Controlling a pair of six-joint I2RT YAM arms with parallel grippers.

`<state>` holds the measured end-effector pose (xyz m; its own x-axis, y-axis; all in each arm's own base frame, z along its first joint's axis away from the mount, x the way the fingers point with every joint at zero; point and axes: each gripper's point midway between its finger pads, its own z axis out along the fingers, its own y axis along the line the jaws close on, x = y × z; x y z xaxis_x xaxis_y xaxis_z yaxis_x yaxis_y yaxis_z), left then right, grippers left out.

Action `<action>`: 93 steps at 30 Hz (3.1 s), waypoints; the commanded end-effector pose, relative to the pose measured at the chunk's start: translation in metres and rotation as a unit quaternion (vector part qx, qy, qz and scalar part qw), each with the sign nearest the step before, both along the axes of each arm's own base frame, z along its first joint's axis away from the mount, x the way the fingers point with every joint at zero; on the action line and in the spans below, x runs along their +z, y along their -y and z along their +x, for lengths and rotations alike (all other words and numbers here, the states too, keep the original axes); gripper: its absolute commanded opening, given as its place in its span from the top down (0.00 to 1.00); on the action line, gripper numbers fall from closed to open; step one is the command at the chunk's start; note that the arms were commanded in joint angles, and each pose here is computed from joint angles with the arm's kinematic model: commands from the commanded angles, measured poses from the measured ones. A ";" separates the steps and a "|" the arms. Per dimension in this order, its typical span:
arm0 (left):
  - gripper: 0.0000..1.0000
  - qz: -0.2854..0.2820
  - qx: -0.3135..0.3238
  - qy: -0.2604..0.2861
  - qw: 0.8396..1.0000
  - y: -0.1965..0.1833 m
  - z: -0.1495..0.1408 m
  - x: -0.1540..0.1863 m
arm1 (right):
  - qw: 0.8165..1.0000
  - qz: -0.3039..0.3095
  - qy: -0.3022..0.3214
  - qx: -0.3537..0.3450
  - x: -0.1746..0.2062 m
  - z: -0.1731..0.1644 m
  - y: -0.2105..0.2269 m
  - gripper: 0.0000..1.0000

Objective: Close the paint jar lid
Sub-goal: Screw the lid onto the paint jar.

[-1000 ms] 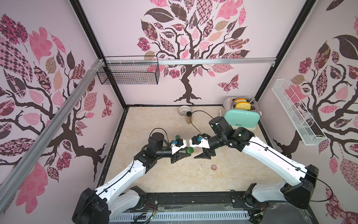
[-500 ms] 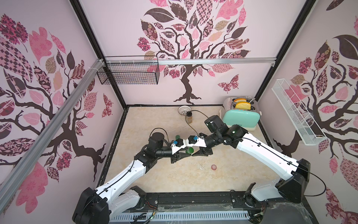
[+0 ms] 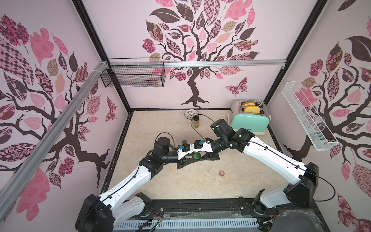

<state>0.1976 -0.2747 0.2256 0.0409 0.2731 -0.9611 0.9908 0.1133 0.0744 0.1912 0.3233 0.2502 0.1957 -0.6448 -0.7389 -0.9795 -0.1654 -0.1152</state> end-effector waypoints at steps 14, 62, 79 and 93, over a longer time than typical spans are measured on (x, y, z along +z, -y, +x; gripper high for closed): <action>0.81 -0.010 -0.004 0.016 1.000 0.002 0.000 0.014 | 1.000 0.008 -0.013 -0.012 0.008 0.001 -0.007 0.63; 0.81 -0.015 0.002 0.035 0.999 -0.001 -0.002 0.023 | 0.747 0.032 -0.399 -0.531 -0.028 0.019 -0.061 1.00; 0.80 -0.012 0.005 0.037 0.999 -0.001 -0.002 0.022 | 0.856 0.106 -0.186 -0.471 0.034 0.032 -0.010 0.25; 0.79 -0.009 -0.024 0.022 0.999 0.001 -0.011 0.016 | 0.966 0.123 -0.015 -0.228 0.051 0.009 0.015 0.01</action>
<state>0.1912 -0.2721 0.2303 0.0570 0.2771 -0.9592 0.9896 0.1114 0.0910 0.2244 0.2988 0.2881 -0.3150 -0.4007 -0.8604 -0.8506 0.5213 0.0686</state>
